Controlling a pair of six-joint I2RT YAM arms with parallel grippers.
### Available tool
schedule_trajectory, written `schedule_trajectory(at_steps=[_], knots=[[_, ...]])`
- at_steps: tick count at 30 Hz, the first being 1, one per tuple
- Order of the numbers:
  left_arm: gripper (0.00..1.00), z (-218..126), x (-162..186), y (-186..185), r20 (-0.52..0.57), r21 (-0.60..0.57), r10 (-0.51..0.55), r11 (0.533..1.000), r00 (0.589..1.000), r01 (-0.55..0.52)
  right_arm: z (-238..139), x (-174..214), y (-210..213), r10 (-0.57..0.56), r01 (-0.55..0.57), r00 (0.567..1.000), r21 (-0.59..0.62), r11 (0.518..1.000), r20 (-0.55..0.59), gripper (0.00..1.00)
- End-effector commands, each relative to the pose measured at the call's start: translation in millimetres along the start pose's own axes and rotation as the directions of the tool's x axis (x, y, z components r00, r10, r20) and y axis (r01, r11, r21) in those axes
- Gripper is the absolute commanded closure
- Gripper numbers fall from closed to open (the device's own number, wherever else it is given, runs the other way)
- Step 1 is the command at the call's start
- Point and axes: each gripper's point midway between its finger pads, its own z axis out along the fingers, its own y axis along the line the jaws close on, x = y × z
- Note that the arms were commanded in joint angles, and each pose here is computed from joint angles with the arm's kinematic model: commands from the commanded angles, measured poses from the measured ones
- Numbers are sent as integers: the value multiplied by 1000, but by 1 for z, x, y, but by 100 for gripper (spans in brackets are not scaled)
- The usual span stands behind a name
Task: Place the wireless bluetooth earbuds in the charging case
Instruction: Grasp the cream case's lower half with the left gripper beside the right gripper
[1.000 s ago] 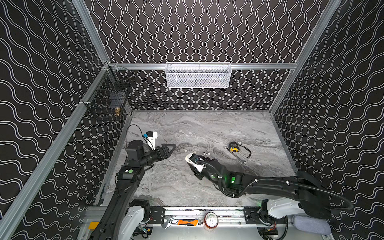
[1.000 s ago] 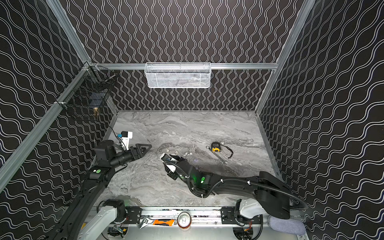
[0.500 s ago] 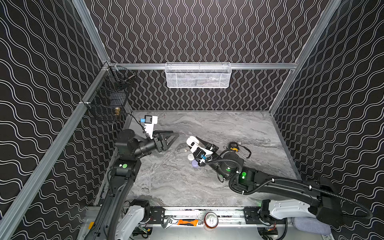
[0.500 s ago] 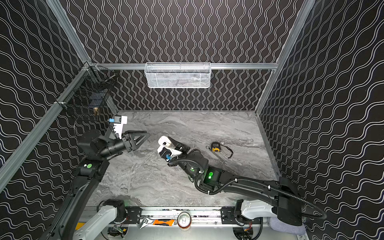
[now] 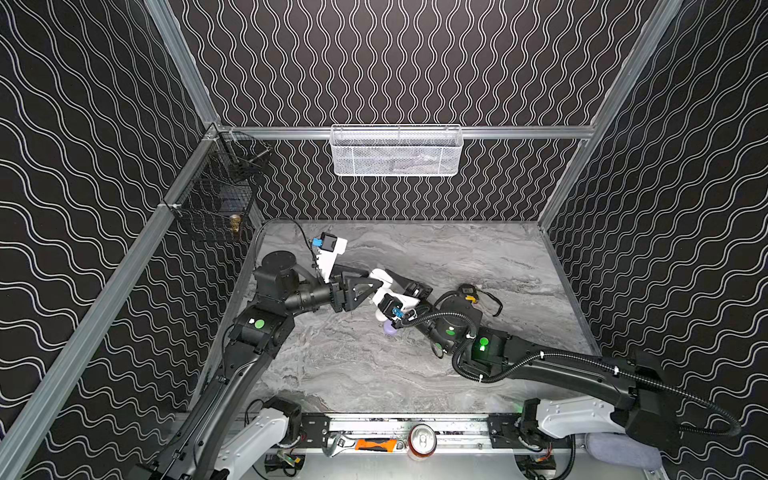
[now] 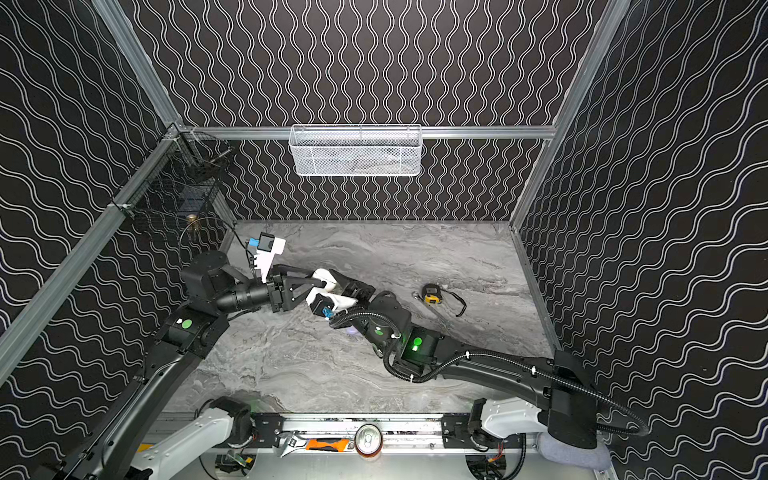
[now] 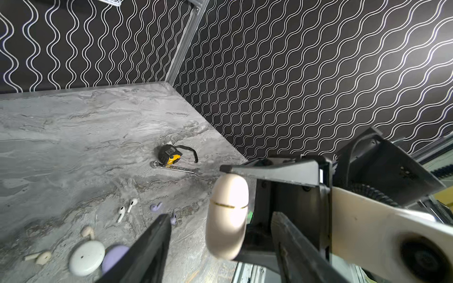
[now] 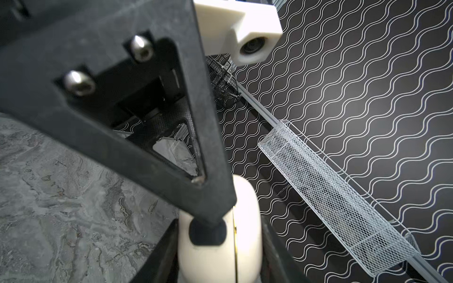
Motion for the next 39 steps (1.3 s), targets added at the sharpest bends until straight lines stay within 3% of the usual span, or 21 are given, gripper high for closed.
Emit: schedule_trajectory(at_steps=[1,8,13,23,29,31,39], knots=[[36,1,2,0,-18,-1,28,1000,999,-28,1,-9,-4,-10,10,999,6,1000,31,67],[40,3,7,-8,-26,41,26,999,999,-25,3,-13,-3,-10,10,999,1,1000,42,67],[37,1,6,-14,-27,59,27,998,999,-26,7,-9,-11,-8,8,1000,25,1000,26,67],[46,4,7,-14,-25,81,13,997,1000,-11,8,-8,-7,-9,9,999,14,1000,34,67],[58,6,7,-14,-30,95,7,995,1000,-4,7,-10,-5,-3,3,999,-1,1000,51,67],[67,5,7,-13,-30,83,10,997,1000,-8,6,-12,-4,2,-1,998,-7,1000,62,66],[61,3,4,-15,-17,84,17,996,1000,-16,10,-13,2,0,2,998,-34,999,64,66]])
